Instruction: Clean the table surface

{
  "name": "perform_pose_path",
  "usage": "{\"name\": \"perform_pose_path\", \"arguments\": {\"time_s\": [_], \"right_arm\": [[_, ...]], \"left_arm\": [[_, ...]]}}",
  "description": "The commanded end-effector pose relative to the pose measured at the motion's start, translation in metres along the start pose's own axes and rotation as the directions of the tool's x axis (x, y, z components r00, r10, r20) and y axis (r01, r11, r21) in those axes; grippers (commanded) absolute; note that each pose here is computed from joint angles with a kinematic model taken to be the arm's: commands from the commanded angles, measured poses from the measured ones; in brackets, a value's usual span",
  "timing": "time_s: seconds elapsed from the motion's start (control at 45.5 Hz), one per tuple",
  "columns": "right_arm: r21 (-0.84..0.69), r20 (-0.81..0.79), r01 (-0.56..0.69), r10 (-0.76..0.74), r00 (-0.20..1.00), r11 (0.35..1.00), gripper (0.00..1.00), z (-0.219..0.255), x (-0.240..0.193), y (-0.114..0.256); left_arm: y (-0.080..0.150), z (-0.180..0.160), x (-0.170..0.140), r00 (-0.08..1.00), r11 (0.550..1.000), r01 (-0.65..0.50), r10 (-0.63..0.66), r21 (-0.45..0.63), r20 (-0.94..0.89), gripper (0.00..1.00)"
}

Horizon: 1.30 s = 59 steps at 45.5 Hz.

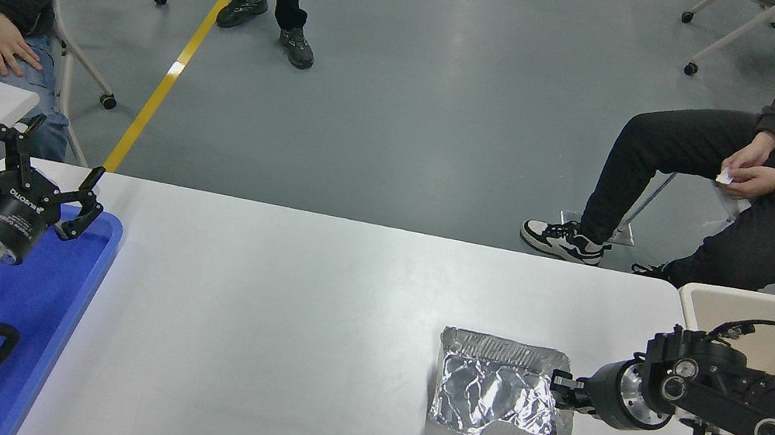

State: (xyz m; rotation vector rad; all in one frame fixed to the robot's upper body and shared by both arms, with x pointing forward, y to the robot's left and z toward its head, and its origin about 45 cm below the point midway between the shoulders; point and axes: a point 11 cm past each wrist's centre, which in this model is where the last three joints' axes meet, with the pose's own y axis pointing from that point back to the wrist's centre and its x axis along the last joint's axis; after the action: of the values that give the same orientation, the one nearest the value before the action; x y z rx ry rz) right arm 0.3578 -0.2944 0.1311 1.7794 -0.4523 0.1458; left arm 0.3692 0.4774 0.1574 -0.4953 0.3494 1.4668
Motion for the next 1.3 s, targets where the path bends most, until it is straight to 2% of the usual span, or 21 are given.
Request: {"name": "perform_pose_path", "arguments": {"time_s": [0.0, 0.747, 1.275], "right_arm": [[0.045, -0.021, 0.012, -0.011, 1.000, 0.999, 0.00, -0.001, 0.021, 0.045], [0.142, -0.079, -0.039, 0.051, 0.996, 0.989, 0.00, 0.009, 0.086, 0.196], [0.034, 0.084, -0.163, 0.160, 0.984, 0.986, 0.00, 0.085, 0.105, 0.235]], "left_arm": [[0.000, 0.000, 0.000, 1.000, 1.000, 0.000, 0.000, 0.001, 0.000, 1.00], [0.000, 0.000, 0.000, 1.000, 1.000, 0.000, 0.000, 0.001, 0.000, 1.00], [0.000, 0.000, 0.000, 1.000, 1.000, 0.000, 0.000, -0.001, -0.001, 1.00]]}}
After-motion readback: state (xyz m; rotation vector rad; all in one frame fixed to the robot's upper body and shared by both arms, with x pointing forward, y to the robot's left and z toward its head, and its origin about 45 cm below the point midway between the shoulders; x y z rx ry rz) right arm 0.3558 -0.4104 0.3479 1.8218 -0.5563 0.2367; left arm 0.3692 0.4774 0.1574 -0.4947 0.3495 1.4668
